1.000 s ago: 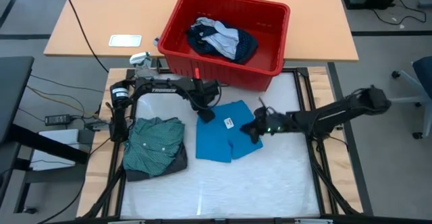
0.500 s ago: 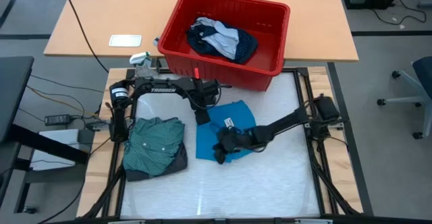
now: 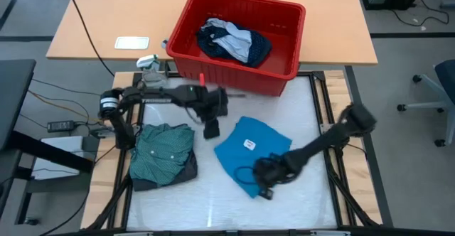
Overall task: Fold laundry
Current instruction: Fold the light blue shorts
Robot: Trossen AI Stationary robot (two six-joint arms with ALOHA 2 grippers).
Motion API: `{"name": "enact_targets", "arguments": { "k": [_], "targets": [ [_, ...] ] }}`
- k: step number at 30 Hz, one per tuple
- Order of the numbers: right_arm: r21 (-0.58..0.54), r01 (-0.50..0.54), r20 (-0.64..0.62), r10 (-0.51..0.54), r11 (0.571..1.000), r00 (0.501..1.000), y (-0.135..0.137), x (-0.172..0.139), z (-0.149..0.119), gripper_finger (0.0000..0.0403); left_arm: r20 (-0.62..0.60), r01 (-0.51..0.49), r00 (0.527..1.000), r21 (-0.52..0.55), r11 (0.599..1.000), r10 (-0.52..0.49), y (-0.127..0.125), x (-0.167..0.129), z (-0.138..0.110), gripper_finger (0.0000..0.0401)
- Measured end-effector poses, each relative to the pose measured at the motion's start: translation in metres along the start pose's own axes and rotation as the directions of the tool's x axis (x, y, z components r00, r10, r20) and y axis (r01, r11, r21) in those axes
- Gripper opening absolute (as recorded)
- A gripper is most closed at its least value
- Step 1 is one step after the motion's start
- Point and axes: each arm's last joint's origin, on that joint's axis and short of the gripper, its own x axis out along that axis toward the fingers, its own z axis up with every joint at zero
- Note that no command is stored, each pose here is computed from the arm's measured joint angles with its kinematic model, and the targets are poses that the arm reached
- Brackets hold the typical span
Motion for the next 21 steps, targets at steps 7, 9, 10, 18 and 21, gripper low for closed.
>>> {"name": "enact_targets", "arguments": {
  "k": [7,9,10,18,21],
  "targets": [
    [0.029,0.052,0.219,-0.057,0.998,0.974,0.012,-0.056,-0.06,0.0071,0.014,0.076,0.995,0.555,0.828,-0.101,-0.108,0.019,-0.008,0.0102],
    [0.032,-0.007,0.278,-0.002,0.999,0.96,0.018,-0.058,-0.075,0.0093,0.039,0.017,0.998,0.658,0.752,-0.057,-0.13,0.031,-0.011,0.0105],
    [0.016,-0.027,0.302,0.021,1.0,0.953,0.02,-0.057,-0.081,0.0105,0.069,-0.02,0.997,0.674,0.739,-0.036,-0.138,0.036,-0.011,0.0108],
    [-0.241,0.014,0.385,0.083,0.97,0.919,0.046,-0.019,-0.091,0.0201,0.022,-0.075,0.997,0.646,0.759,0.08,-0.149,0.082,-0.018,0.0172],
    [-0.223,0.037,0.401,0.057,0.974,0.914,0.05,-0.005,-0.084,0.0218,-0.024,-0.088,0.99,0.66,0.746,0.138,-0.145,0.097,-0.022,0.0197]
  ]
}}
